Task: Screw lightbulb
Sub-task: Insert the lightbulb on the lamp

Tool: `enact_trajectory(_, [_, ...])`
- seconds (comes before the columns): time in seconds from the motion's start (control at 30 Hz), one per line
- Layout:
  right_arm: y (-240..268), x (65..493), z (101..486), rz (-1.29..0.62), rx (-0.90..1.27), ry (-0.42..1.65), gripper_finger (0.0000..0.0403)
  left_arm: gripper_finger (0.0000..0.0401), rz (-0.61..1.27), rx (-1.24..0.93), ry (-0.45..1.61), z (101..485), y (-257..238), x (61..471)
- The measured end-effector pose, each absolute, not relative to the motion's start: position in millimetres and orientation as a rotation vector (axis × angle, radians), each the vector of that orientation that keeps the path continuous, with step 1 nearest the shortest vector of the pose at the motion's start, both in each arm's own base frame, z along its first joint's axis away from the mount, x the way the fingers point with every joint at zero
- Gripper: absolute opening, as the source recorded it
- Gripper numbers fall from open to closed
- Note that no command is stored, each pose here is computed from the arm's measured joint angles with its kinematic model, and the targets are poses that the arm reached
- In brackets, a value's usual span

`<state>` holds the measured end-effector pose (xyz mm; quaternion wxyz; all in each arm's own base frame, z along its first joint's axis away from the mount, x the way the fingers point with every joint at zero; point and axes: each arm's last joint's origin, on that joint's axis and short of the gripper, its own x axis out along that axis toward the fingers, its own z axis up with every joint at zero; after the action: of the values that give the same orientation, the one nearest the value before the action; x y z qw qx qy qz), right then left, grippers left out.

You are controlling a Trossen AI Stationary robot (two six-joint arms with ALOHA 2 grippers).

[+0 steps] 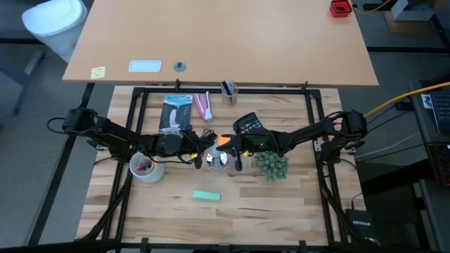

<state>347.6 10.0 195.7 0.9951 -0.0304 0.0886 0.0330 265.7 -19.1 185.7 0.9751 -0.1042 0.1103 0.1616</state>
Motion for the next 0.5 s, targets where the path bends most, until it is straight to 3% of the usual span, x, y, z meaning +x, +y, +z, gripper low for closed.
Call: enact_trajectory(0.5, [10.0, 350.3, 187.1, 0.065, -0.061, 0.202, 0.0012, 0.0000, 0.326, -0.211, 0.217, 186.3, -19.1, 265.8])
